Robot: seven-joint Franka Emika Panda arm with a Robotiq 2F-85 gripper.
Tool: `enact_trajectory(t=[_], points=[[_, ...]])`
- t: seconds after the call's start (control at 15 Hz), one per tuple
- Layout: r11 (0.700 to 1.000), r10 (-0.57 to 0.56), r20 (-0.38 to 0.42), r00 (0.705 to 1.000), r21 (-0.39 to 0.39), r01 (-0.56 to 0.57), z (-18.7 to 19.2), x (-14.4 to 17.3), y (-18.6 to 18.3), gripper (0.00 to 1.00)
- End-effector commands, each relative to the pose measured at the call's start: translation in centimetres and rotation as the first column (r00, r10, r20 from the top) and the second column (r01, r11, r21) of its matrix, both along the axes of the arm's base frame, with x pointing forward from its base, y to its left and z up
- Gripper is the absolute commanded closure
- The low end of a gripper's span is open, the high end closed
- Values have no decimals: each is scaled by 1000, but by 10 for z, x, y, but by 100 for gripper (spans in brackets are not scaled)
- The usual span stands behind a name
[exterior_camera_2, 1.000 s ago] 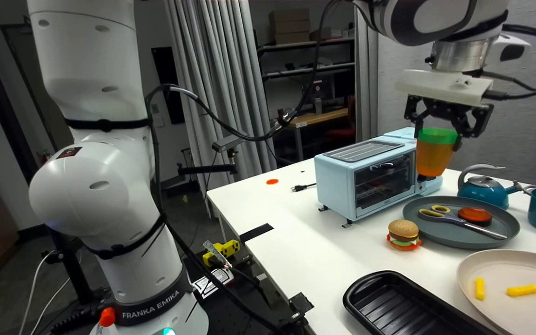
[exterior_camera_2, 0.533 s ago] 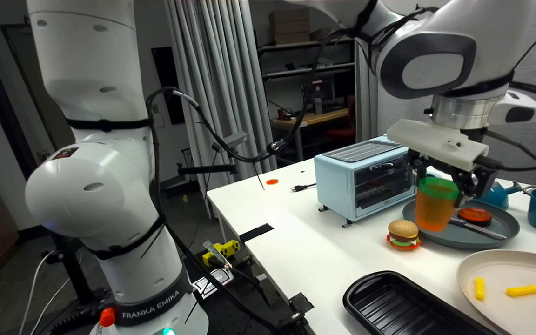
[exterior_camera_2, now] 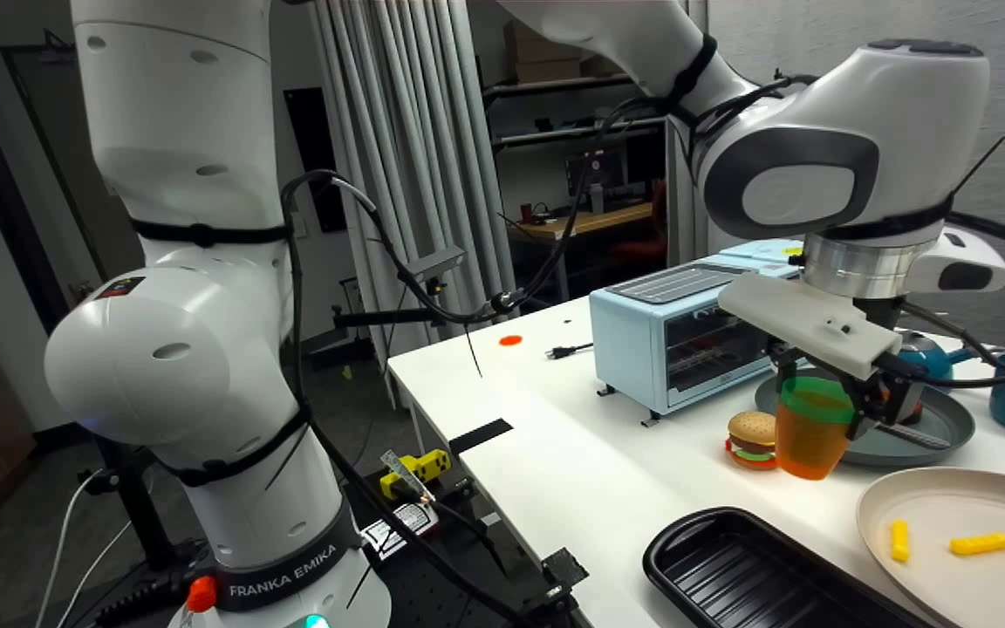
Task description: Pour the things in the green cup onto the plate
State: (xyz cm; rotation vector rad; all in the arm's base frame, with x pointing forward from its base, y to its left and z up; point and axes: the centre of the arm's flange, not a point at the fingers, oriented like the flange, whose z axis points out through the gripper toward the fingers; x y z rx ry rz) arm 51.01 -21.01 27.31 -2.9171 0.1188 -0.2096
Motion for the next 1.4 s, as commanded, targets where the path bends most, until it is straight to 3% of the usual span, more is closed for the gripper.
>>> enact_trajectory(t=[0.0, 0.33, 0.73, 0.8, 0.87, 1.33], points=[[999, -17, 3, 1000, -31, 17, -27, -4, -2, 41], [997, -23, 23, 999, -72, 24, -56, 0, 0, 41], [997, -7, 50, 999, -72, 11, -61, 10, 17, 40], [998, -5, 47, 999, -67, 8, -61, 10, 19, 15], [998, -1, 43, 999, -62, 4, -61, 9, 21, 3], [999, 17, 34, 999, -36, -16, -39, 1, 27, 0]])
